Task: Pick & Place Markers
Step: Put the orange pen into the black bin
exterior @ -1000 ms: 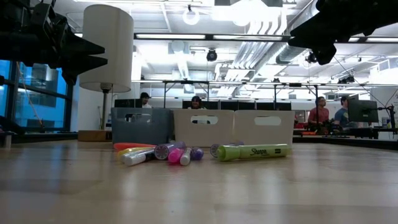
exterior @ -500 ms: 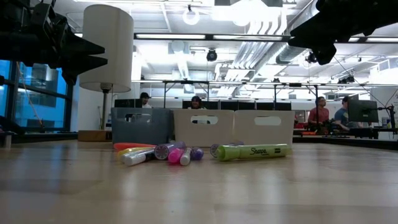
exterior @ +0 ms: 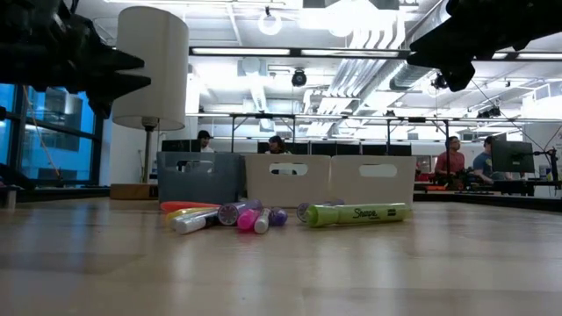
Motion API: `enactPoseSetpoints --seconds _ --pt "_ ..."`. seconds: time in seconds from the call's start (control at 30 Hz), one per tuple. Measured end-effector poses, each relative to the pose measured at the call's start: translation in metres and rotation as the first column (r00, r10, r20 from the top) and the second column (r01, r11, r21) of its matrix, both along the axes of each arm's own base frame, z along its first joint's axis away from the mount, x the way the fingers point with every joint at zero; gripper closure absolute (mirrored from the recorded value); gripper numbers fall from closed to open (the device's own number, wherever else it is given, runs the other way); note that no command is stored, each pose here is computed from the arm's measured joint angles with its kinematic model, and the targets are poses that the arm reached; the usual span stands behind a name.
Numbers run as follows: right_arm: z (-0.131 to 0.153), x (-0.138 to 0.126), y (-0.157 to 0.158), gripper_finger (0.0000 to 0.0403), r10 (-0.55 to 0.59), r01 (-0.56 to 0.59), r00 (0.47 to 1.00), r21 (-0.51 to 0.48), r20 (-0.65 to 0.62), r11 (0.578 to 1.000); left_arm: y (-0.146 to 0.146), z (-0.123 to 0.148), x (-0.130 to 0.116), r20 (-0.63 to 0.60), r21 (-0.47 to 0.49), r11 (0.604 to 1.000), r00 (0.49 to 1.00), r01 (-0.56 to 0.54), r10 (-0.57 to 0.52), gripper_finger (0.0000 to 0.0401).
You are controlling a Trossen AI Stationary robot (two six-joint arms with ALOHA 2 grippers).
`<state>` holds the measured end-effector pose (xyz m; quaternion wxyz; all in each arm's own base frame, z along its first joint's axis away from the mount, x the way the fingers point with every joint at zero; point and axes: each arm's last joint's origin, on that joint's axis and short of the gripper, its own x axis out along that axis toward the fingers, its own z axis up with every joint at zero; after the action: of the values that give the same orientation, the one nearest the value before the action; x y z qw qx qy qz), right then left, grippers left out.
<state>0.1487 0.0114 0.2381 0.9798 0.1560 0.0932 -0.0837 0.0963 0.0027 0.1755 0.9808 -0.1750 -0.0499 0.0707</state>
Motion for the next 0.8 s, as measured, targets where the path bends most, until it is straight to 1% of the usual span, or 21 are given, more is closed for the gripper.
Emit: enactPoseSetpoints --seconds 0.07,0.13,0.2,0.27,0.33,0.43,0.57,0.67,0.8 --pt "0.0 0.0 0.0 0.0299 0.0 0.0 1.0 0.0 0.0 1.0 -0.001 0.003 -0.001 0.0 0.009 0.999 0.999 0.047 -0.047 0.0231" --pt "0.0 0.0 0.0 0.03 0.0 0.0 1.0 0.0 0.0 1.0 -0.003 0.007 -0.001 -0.031 0.051 0.995 0.996 0.089 -0.088 0.0231" --pt "0.0 0.0 0.0 0.0299 0.0 0.0 1.0 0.0 0.0 1.0 -0.004 0.015 -0.001 -0.027 0.09 0.988 0.992 0.126 -0.124 0.0231" --pt "0.0 0.0 0.0 0.03 0.0 0.0 1.0 0.0 0.0 1.0 -0.005 0.022 -0.001 -0.023 0.093 0.984 0.988 0.154 -0.153 0.0231" --pt "0.0 0.0 0.0 0.0299 0.0 0.0 1.0 0.0 0.0 1.0 -0.006 0.025 0.0 -0.05 0.087 0.977 0.981 0.193 -0.19 0.0231" --pt "0.0 0.0 0.0 0.03 0.0 0.0 1.0 0.0 0.0 1.0 -0.007 0.034 -0.001 -0.079 0.104 0.968 0.972 0.229 -0.222 0.0231" --pt "0.0 0.0 0.0 0.0299 0.0 0.0 1.0 0.0 0.0 1.0 -0.008 0.045 0.0 -0.188 0.158 0.948 0.951 0.278 -0.247 0.0231" --pt "0.0 0.0 0.0 0.03 0.0 0.0 1.0 0.0 0.0 1.0 -0.008 0.059 0.003 -0.271 0.179 0.936 0.93 0.302 -0.249 0.0231" --pt "0.0 0.0 0.0 0.03 0.0 0.0 1.0 0.0 0.0 1.0 -0.008 0.069 0.014 -0.434 0.208 0.917 0.872 0.341 -0.226 0.0231"
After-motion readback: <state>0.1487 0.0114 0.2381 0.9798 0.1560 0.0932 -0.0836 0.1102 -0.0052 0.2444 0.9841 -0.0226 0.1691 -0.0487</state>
